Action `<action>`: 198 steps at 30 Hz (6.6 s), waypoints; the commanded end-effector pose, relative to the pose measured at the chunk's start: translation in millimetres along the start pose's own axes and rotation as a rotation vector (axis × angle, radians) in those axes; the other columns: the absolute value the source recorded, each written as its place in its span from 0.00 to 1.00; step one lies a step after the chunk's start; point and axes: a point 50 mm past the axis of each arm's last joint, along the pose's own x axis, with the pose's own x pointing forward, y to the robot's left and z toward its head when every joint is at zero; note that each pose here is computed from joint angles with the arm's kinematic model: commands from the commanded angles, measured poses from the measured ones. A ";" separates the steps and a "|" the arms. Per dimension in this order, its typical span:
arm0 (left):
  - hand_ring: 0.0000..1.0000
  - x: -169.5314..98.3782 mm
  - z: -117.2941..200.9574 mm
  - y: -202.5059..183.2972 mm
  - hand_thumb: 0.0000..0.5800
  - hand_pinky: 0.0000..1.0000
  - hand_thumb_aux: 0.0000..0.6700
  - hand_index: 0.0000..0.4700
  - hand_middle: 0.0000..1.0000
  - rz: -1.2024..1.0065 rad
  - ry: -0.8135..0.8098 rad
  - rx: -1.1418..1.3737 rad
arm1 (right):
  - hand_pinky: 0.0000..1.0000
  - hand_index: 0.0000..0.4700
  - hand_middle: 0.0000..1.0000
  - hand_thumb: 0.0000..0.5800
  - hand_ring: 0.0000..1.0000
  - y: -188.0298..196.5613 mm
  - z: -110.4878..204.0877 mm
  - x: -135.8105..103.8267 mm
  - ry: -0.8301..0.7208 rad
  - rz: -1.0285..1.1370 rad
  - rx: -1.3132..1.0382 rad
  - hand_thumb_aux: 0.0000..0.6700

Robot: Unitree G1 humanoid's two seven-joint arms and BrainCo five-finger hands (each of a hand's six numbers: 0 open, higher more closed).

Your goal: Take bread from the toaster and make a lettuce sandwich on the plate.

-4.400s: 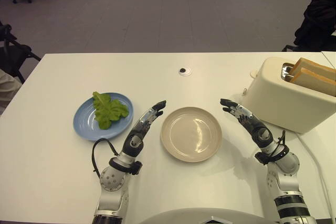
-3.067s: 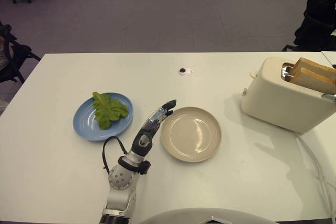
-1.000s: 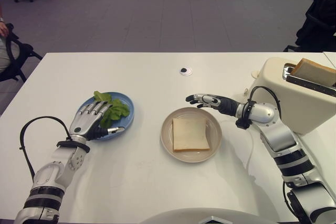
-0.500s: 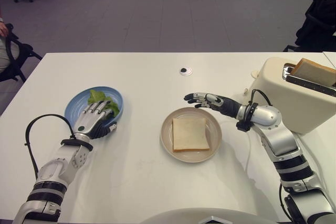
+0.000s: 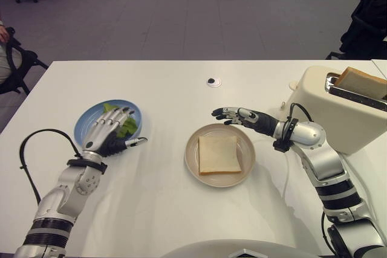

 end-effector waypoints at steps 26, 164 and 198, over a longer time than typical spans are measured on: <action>0.00 13.2 -63.9 -46.3 1.00 0.00 1.00 1.00 0.00 -0.221 0.201 0.113 | 0.00 0.00 0.00 0.00 0.00 -3.8 -7.5 0.4 -0.011 -0.031 0.051 0.00; 0.00 27.4 23.8 -4.4 1.00 0.00 1.00 1.00 0.00 -0.096 -0.129 0.067 | 0.00 0.00 0.00 0.00 0.00 -26.9 0.6 -44.5 -0.269 -0.349 -0.288 0.00; 0.00 24.2 197.3 -61.7 0.00 0.00 0.00 0.00 0.00 -0.218 -0.621 -0.073 | 0.00 0.00 0.00 0.00 0.00 -29.8 -1.2 -43.4 -0.265 -0.376 -0.286 0.00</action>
